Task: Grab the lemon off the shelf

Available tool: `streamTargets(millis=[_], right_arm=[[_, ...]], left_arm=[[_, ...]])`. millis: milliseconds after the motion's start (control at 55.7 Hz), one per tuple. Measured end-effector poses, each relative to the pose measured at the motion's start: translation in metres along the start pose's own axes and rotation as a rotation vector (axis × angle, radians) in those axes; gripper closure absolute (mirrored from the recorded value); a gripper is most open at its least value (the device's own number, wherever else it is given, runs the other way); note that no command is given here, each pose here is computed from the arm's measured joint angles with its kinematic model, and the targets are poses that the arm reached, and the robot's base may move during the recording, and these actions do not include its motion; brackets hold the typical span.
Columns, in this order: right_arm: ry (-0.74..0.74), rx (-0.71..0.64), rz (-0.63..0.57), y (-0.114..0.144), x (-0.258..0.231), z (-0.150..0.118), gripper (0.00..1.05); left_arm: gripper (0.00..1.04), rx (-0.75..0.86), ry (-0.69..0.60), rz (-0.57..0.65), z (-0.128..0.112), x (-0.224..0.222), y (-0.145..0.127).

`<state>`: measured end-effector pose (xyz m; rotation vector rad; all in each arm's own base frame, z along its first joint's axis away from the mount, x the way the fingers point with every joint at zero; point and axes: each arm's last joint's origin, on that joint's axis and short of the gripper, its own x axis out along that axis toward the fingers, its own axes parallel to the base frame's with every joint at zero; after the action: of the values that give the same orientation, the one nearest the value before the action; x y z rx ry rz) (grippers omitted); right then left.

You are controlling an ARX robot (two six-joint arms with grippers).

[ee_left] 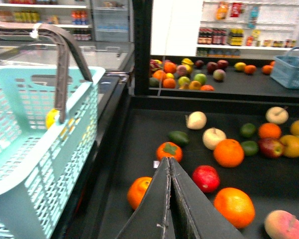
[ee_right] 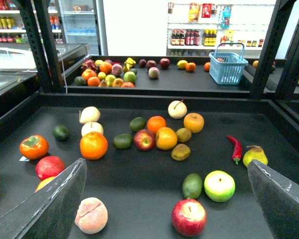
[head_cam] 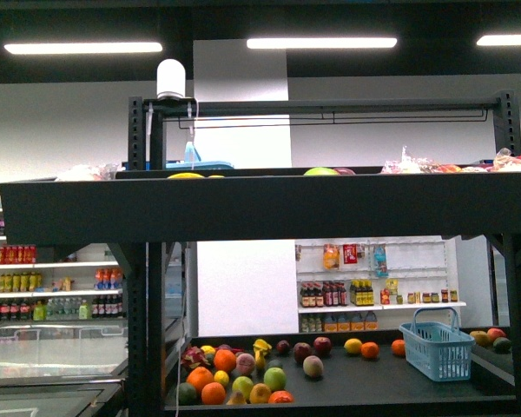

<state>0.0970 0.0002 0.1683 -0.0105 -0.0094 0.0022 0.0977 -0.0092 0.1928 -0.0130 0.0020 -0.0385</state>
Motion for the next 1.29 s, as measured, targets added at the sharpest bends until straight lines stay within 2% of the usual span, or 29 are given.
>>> streamTargets(millis=[126,502,592,772,987,1095,1292], right_arm=[[0.000,0.000,0.000,0.000,0.000,0.000,0.07],[0.000,0.000,0.000,0.000,0.000,0.000,0.07],[0.000,0.000,0.000,0.000,0.000,0.000,0.07],[0.000,0.000,0.000,0.000,0.000,0.000,0.07],[0.000,0.000,0.000,0.000,0.000,0.000,0.07],[0.000,0.000,0.000,0.000,0.000,0.000,0.07],[0.000,0.000,0.000,0.000,0.000,0.000,0.07]], left_arm=[[1.02,0.002,-0.003,0.044,-0.005,0.000,0.009],[1.02,0.002,0.001,0.034,-0.016,0.000,0.009],[1.02,0.002,0.000,0.036,-0.026,-0.001,0.009],[1.01,0.002,-0.005,0.034,-0.026,-0.001,0.009],[0.64,0.003,-0.005,0.034,-0.026,-0.001,0.009],[0.39,0.002,-0.005,0.034,-0.026,-0.001,0.009],[0.07,0.003,-0.005,0.034,-0.026,-0.001,0.009]])
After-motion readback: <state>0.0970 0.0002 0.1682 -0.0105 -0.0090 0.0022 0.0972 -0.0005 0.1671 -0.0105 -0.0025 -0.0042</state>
